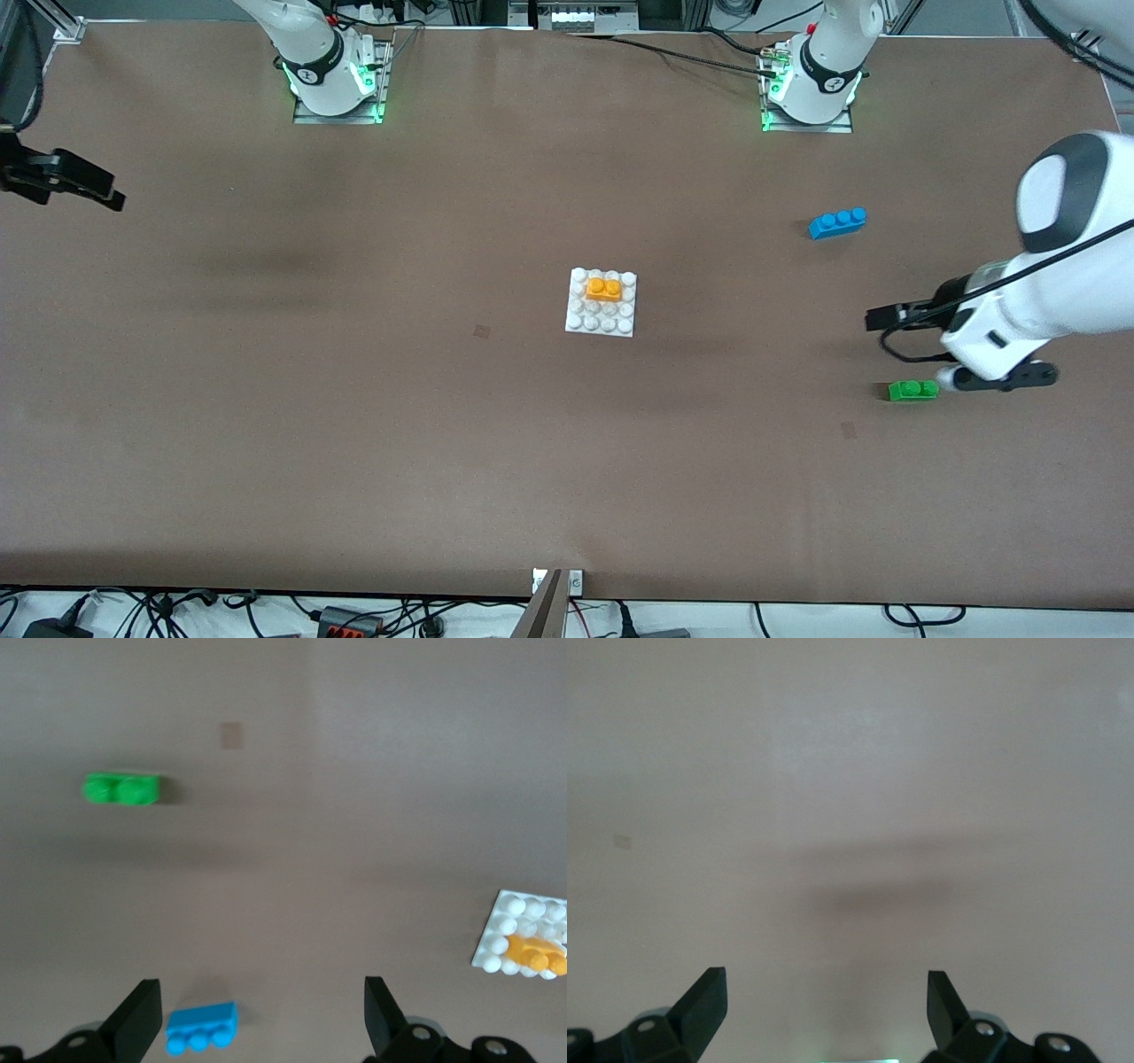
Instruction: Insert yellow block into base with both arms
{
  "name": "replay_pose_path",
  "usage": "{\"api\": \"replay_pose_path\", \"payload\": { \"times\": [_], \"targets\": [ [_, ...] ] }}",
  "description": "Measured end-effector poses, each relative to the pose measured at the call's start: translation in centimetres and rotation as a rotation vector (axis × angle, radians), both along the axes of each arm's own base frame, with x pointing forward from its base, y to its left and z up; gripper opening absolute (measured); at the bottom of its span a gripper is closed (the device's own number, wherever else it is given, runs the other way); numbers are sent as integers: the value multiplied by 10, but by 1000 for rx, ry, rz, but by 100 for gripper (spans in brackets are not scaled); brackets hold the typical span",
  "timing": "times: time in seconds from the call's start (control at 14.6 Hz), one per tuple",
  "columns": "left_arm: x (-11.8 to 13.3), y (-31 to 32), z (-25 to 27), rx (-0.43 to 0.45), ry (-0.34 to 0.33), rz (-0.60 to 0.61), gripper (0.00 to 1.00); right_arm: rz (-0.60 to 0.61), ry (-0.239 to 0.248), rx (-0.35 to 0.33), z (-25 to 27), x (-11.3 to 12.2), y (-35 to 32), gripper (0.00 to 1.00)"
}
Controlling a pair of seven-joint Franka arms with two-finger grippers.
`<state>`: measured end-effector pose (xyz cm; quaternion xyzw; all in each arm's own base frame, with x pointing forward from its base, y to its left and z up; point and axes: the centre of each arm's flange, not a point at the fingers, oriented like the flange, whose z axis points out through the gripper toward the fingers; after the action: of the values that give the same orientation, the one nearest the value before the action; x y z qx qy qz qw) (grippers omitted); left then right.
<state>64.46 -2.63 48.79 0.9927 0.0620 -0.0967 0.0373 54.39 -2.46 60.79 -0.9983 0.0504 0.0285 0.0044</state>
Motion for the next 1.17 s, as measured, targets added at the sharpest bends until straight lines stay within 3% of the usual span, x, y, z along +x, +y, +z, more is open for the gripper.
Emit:
{"api": "replay_pose_path", "payload": {
  "times": [0.48, 1.17],
  "targets": [
    [-40, 52, 85, 13, -21, -71, 100, -29, -2, -2, -1, 1, -1, 100],
    [-38, 34, 78, 6, -7, -113, 100, -43, -2, -5, -1, 0, -9, 100]
  ]
}}
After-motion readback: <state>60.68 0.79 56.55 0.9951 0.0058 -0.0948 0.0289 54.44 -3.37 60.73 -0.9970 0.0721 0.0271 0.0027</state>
